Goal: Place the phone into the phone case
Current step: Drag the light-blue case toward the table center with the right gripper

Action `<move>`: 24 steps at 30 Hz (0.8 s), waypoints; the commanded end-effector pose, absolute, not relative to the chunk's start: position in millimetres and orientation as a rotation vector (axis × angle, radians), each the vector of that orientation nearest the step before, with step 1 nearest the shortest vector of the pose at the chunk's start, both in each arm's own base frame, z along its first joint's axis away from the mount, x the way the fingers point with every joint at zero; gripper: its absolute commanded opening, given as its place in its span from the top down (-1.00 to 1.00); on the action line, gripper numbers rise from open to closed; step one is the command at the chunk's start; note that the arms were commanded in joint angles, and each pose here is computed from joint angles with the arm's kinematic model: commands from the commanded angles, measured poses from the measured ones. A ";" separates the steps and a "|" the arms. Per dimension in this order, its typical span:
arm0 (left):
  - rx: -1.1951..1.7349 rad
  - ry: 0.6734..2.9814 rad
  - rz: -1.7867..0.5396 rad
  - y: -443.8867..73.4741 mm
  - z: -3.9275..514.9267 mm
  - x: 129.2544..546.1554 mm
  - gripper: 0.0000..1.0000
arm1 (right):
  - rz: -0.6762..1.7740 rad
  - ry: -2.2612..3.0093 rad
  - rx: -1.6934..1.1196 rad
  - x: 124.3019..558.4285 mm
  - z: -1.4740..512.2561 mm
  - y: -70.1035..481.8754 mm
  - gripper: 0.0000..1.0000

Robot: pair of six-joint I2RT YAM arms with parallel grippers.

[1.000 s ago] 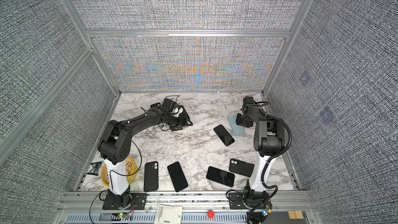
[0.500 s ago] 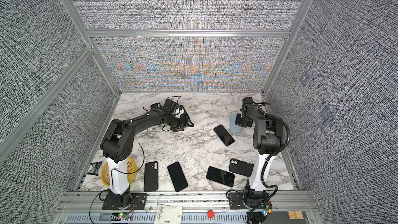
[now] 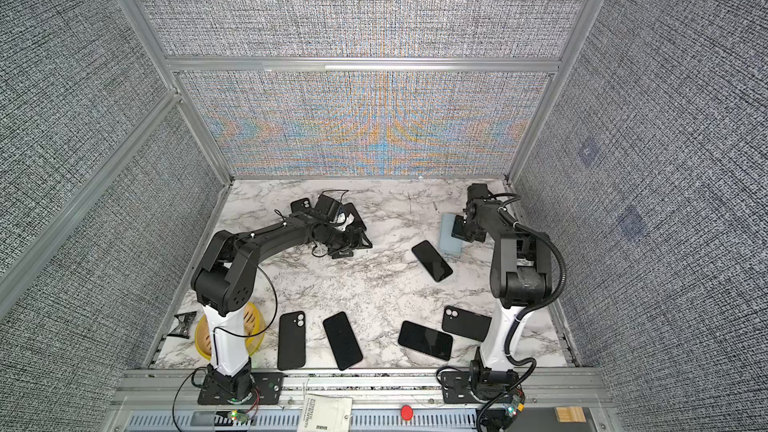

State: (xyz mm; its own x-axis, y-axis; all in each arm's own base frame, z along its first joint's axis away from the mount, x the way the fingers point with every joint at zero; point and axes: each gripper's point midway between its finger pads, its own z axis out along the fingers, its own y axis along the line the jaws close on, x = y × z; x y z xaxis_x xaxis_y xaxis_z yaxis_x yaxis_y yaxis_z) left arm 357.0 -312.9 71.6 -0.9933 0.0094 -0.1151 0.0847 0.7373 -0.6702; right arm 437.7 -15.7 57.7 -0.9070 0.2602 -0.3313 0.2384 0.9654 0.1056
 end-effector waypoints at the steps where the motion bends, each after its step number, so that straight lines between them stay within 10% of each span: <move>1: 0.104 2.766 -1.137 -317.5 89.3 362.2 -0.69 | 0.095 2.771 0.322 430.7 70.0 -9.4 1.00; 24: 0.088 2.750 -1.098 -296.4 87.3 339.6 -0.69 | 0.368 2.901 -0.750 333.0 32.3 212.5 1.00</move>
State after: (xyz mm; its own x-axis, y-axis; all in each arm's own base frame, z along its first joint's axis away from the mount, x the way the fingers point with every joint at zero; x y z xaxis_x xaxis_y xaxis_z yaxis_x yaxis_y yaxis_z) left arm 336.3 -294.8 83.3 -0.9861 -0.0015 -0.1664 0.1116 0.7359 -0.6679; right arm 338.9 202.3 34.6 -0.8985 -0.3989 -0.1833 -0.4311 0.8804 0.1974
